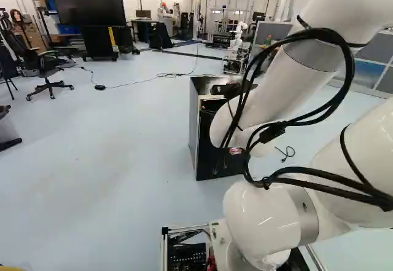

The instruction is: Grab a drink from the fridge

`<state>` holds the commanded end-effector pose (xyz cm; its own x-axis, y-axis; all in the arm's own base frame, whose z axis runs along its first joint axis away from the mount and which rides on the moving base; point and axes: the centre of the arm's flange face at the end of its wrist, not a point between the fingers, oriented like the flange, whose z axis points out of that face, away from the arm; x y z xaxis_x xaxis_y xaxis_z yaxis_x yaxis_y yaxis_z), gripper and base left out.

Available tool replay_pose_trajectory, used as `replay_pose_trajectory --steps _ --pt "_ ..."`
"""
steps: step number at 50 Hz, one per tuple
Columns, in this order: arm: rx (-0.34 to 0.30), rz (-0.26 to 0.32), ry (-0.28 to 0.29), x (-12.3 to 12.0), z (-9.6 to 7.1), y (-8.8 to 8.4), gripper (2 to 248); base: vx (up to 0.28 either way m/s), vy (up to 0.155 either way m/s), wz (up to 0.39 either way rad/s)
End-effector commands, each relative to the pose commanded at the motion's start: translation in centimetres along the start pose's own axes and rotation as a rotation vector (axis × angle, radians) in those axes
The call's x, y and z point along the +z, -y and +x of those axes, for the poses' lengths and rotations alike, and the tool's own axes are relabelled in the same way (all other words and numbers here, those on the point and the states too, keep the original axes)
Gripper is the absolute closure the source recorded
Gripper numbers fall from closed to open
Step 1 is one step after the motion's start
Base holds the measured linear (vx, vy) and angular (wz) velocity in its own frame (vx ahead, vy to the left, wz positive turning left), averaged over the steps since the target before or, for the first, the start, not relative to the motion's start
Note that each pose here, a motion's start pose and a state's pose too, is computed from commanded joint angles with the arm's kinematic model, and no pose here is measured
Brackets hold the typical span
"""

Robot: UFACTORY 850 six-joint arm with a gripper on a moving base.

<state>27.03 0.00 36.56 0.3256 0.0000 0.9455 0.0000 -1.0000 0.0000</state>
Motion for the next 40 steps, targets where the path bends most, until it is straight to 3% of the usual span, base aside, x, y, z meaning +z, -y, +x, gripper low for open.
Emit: replay_pose_trajectory --steps 40 --pt "0.000 0.000 0.000 0.00 0.00 0.00 3 -0.005 0.120 -0.016"
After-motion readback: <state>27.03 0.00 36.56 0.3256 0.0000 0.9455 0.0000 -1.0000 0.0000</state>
